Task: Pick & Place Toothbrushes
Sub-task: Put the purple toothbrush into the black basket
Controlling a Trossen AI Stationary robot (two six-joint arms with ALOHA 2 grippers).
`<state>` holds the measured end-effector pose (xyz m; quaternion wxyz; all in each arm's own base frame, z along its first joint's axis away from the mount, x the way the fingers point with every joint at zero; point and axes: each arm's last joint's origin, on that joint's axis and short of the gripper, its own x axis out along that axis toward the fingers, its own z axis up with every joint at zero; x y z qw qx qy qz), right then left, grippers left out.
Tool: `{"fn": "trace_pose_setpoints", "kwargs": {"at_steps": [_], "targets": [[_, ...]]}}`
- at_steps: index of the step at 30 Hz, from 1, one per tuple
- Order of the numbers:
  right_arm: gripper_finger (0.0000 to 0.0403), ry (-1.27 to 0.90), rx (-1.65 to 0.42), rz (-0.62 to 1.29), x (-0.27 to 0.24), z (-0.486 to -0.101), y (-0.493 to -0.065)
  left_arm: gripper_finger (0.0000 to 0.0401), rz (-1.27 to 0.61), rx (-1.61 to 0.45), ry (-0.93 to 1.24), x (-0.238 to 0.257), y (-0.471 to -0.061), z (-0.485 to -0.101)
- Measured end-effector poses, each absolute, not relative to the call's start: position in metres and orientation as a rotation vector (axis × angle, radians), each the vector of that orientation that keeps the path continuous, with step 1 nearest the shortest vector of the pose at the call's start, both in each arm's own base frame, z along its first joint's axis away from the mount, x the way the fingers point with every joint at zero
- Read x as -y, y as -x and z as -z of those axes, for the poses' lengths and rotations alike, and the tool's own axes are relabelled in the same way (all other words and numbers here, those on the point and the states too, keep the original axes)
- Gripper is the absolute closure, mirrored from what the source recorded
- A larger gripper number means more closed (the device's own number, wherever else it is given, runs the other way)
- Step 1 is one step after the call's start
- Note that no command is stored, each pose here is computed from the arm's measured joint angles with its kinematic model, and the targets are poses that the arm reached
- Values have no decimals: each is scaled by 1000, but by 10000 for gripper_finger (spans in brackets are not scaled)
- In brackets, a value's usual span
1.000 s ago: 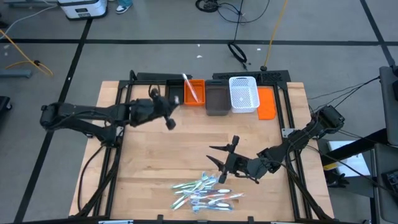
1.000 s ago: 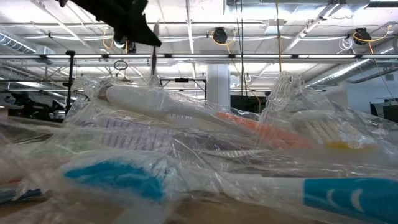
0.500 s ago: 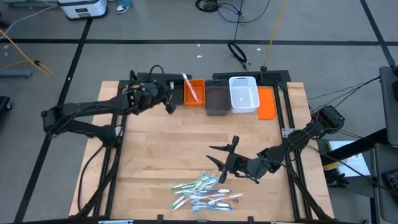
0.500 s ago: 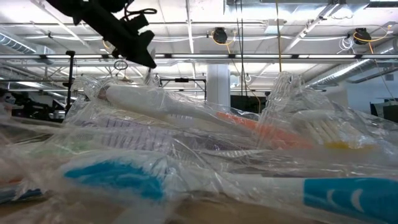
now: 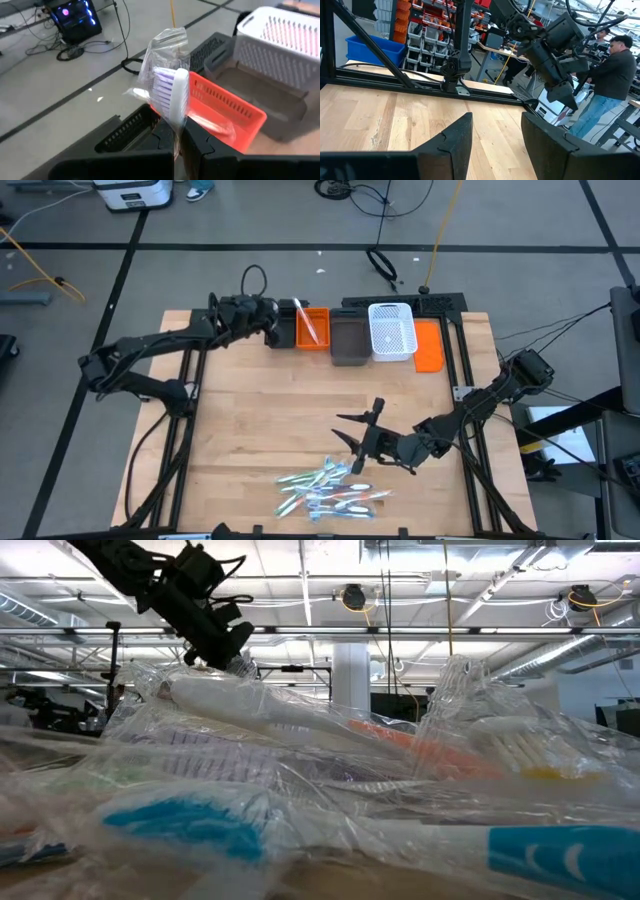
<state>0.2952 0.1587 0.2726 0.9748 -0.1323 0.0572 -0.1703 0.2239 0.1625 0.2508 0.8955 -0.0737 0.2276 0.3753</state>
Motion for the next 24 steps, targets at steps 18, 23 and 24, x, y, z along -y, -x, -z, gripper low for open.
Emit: {"fn": "trace_pose_setpoints", "kwargs": {"at_steps": [18, 23, 24], "targets": [[243, 266, -119, 369, -150, -273, -300, 401, -789, -562, 246, -188, -218, -226], [243, 266, -120, 368, -150, -272, -300, 401, -799, -556, 264, -189, -219, -223], [243, 266, -120, 368, -150, -272, -300, 401, -802, -545, 264, -190, -220, -224]]}}
